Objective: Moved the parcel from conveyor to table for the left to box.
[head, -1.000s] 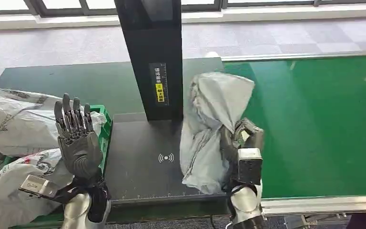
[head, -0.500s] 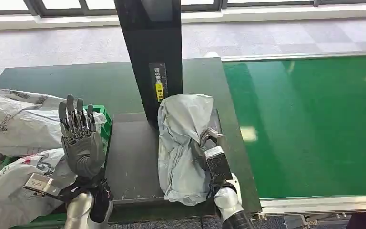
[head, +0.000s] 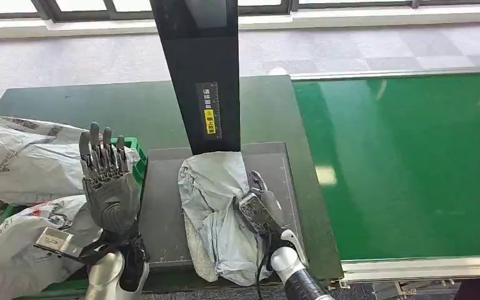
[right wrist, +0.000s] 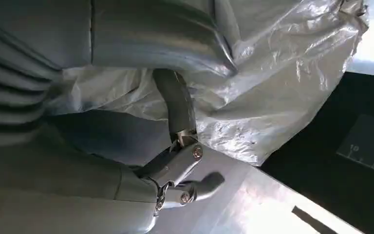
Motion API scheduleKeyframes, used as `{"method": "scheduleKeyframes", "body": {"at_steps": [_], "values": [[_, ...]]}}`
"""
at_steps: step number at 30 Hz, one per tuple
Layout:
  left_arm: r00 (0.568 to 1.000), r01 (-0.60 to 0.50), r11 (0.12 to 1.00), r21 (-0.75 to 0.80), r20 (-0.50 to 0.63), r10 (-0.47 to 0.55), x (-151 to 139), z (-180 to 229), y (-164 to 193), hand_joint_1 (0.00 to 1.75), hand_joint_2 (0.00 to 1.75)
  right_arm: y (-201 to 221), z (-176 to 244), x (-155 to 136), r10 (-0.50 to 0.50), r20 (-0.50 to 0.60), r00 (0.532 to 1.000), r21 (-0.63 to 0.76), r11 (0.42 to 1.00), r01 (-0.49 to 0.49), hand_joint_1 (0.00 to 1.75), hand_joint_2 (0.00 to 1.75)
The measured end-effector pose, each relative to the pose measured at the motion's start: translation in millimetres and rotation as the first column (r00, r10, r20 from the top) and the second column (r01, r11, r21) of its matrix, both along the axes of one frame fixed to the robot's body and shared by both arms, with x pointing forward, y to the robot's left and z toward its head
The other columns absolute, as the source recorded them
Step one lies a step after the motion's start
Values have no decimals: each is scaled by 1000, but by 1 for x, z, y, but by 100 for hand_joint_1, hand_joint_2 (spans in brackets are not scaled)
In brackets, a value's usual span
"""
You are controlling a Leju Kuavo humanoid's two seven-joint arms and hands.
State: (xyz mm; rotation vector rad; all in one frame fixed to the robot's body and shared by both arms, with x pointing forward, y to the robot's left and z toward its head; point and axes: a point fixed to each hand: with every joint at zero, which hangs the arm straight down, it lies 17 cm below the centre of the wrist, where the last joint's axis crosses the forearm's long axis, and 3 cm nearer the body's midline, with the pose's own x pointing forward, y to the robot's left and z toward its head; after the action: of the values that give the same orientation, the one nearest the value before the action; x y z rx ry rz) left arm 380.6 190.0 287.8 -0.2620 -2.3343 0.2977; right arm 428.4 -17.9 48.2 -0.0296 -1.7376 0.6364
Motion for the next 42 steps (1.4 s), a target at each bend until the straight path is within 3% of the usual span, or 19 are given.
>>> {"method": "scheduleKeyframes", "body": {"at_steps": [15,19,21,25,29,33,37,38,42], "values": [[1000,-1,1000,12,8,1,-1,3,-2,0,175,-2,-4,1,-18,13,1000,-28,999,18,0,0],[1000,-1,1000,15,13,1,-2,5,-3,0,175,-9,10,0,-52,93,994,10,999,52,0,0],[1000,3,1000,17,15,-4,-2,6,-5,0,175,-30,39,4,-166,192,967,73,985,155,0,0],[1000,11,1000,28,14,-12,-1,7,-12,0,175,-73,91,4,-373,337,865,160,928,338,0,0],[996,-75,980,184,-37,83,10,-4,-27,0,175,-99,142,-8,-449,457,768,230,894,385,0,0],[972,-161,831,532,-60,227,36,-30,-68,0,175,-131,204,-22,-508,585,632,293,859,419,0,0],[965,-118,675,729,-75,250,59,-63,-112,0,175,-175,259,-47,-591,650,478,391,799,457,0,0],[962,-102,633,768,-87,260,63,-76,-119,0,175,-185,272,-54,-606,665,437,412,785,462,0,175],[945,-52,517,854,-124,301,73,-112,-131,0,175,-211,312,-84,-634,710,306,468,749,469,0,175]]}}
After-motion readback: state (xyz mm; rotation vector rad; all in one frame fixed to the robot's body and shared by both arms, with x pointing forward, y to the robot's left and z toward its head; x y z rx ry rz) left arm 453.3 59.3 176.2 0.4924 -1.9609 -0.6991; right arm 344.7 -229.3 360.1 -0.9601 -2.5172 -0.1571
